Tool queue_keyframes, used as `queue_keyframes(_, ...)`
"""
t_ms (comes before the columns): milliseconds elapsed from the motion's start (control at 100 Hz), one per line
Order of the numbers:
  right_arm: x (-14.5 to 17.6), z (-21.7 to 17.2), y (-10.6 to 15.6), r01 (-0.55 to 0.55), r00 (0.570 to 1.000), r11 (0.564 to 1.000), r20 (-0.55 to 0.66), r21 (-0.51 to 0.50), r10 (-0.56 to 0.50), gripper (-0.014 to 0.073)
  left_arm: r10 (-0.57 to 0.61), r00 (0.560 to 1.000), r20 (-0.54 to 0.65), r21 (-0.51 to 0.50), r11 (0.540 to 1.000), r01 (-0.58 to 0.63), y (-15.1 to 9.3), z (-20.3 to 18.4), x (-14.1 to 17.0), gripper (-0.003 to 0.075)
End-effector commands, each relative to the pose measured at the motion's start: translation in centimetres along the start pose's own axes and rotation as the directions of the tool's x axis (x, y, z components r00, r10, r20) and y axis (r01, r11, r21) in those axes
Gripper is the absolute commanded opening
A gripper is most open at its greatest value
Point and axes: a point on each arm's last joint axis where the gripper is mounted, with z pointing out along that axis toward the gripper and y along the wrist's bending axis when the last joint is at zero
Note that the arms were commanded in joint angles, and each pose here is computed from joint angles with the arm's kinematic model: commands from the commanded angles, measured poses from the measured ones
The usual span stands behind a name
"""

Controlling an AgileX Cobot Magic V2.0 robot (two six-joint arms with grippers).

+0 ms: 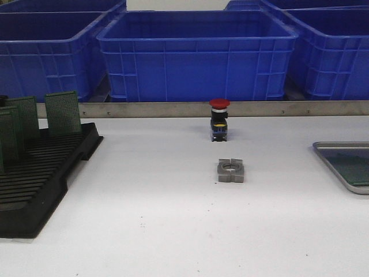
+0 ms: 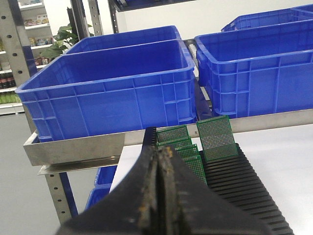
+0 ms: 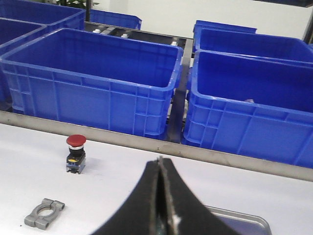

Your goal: Place circuit board on tray

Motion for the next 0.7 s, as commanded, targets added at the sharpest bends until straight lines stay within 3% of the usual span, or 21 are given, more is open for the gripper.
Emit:
queue_keyframes(0,-1.1,-0.5,-0.6,-0.017,0.995,0.998,0.102,0.061,0.011,-0.0068,-0.025,0.998,0.066,-0.005,1.000,0.025,-0.1,-0.2,0.4,-0.0019)
queue_keyframes(240,1.1,-1.3,-0.4,-0.048,0.977,0.997,0.212,0.065,0.034,-0.0068,-0.025,0.998,0.066,-0.005,1.000,0.025,-0.1,-0.2,0.4,-0.0019)
queue_keyframes(690,5.8,-1.9,-0.1,-0.108,0.961,0.993,0.259,0.051,0.091,-0.0068,-0.025,0.998,0.066,-0.005,1.000,0.025,-0.1,-0.2,0.4,-0.0019)
